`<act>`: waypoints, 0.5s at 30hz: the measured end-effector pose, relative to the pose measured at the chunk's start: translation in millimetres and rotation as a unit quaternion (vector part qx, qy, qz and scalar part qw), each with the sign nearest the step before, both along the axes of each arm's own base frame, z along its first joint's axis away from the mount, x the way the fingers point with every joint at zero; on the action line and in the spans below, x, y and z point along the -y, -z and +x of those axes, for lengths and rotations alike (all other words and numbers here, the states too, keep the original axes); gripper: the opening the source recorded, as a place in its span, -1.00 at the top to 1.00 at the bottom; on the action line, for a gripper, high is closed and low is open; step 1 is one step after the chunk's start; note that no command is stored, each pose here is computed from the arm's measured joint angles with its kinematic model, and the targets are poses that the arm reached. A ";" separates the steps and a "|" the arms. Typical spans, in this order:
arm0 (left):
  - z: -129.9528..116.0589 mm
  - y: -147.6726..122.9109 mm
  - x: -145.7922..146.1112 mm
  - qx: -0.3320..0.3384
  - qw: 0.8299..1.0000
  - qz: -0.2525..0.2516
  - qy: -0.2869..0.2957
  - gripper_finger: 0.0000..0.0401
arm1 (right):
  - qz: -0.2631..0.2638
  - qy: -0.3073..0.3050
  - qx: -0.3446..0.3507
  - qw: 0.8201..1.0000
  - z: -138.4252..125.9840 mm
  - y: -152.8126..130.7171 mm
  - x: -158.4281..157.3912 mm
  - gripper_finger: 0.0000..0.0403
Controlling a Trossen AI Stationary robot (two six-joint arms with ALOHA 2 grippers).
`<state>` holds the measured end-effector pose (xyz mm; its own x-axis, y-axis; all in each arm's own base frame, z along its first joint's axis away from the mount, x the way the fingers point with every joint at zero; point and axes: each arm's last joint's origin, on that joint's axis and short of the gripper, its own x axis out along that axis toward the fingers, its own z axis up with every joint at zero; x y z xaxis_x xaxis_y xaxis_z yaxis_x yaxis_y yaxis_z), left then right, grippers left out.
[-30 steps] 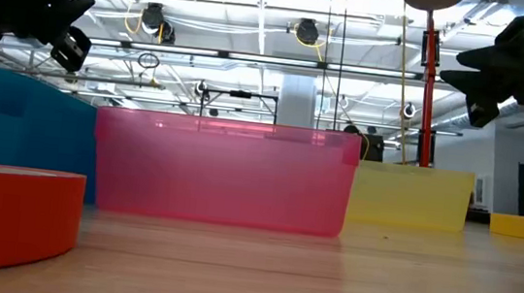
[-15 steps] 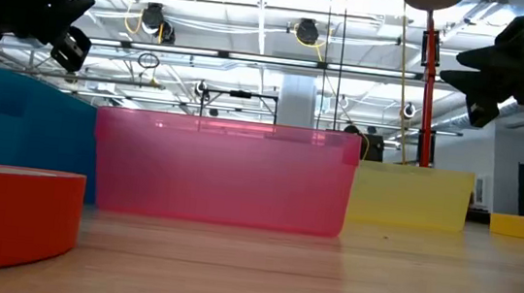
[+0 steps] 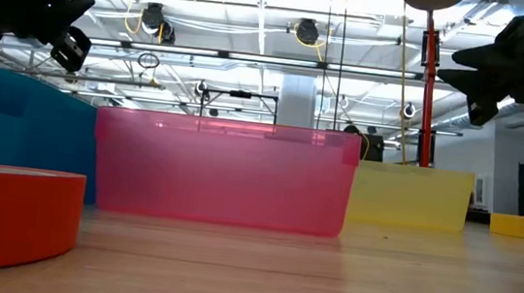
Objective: Pick and place Stapler, Stapler remover, tape
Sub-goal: Put the black stapler into the yellow bin
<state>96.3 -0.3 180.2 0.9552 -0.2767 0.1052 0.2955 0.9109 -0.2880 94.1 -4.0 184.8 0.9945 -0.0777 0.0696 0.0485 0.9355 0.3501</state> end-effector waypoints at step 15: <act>0.0 0.0 0.0 0.000 1.000 0.000 0.000 0.65 | 0.000 0.003 0.001 1.000 -0.1 -0.3 0.2 0.30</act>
<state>96.3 -0.3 180.2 0.9553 -0.2765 0.1051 0.2953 0.9111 -0.2877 94.0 -4.2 185.1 0.9938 -0.0846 0.0723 0.0541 0.9350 0.3506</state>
